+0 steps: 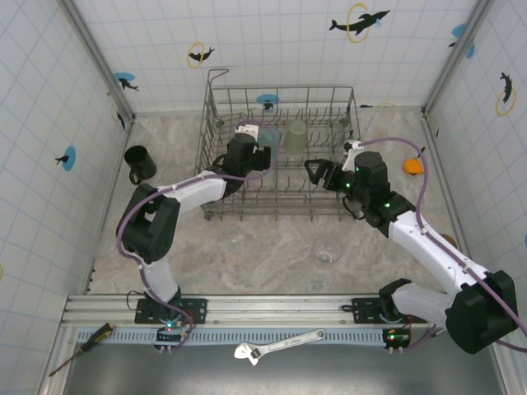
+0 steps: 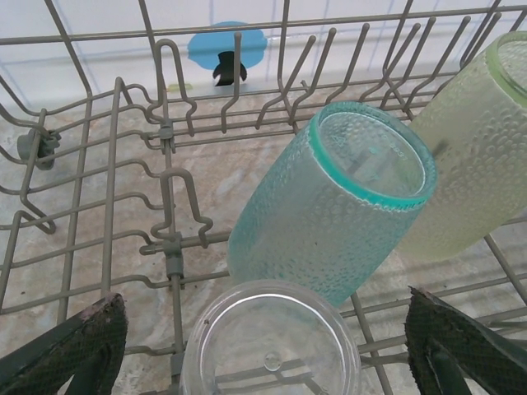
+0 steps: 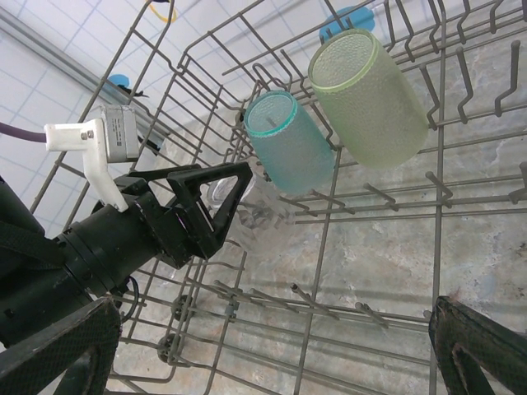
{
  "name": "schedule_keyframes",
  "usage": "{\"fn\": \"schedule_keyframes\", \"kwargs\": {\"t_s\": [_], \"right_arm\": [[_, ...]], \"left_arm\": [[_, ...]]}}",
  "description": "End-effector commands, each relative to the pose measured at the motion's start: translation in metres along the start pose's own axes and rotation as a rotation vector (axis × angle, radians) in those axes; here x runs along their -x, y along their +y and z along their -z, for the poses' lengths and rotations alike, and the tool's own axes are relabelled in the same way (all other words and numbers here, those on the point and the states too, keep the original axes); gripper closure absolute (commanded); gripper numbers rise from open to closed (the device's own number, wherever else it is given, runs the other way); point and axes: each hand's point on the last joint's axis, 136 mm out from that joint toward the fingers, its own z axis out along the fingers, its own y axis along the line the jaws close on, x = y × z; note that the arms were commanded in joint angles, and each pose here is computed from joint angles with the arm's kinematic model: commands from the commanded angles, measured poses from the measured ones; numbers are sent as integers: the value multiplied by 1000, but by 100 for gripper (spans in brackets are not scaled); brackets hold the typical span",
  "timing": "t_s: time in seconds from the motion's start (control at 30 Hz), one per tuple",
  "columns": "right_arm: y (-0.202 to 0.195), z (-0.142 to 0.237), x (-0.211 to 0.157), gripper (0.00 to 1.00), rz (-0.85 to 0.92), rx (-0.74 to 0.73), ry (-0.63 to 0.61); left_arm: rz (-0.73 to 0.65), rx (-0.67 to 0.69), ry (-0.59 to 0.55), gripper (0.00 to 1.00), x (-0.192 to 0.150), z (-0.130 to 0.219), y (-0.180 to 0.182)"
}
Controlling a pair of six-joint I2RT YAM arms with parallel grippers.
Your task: Load the cups into the dish rack
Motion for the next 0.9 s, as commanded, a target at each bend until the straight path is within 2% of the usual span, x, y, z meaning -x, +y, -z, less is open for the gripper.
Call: {"fn": "schedule_keyframes", "kwargs": {"t_s": [0.0,0.1,0.47,0.7,0.87], "right_arm": [[10,9,15,0,9,6,-35],[13,11,20,0,20,-5,-36],[-1,25,36,0,71,-143,-66],[-24,48,55,0,66,-304,-150],[-60,70,58,0,6,-503,-158]], "left_arm": [[24,0,-6,8,4,11,2],[48,-13,-25,3,13,17,0],[79,-78,-85,3,47,49,-8],[88,-181,-124,3,69,75,-23],[86,-256,-130,3,75,93,-32]]}}
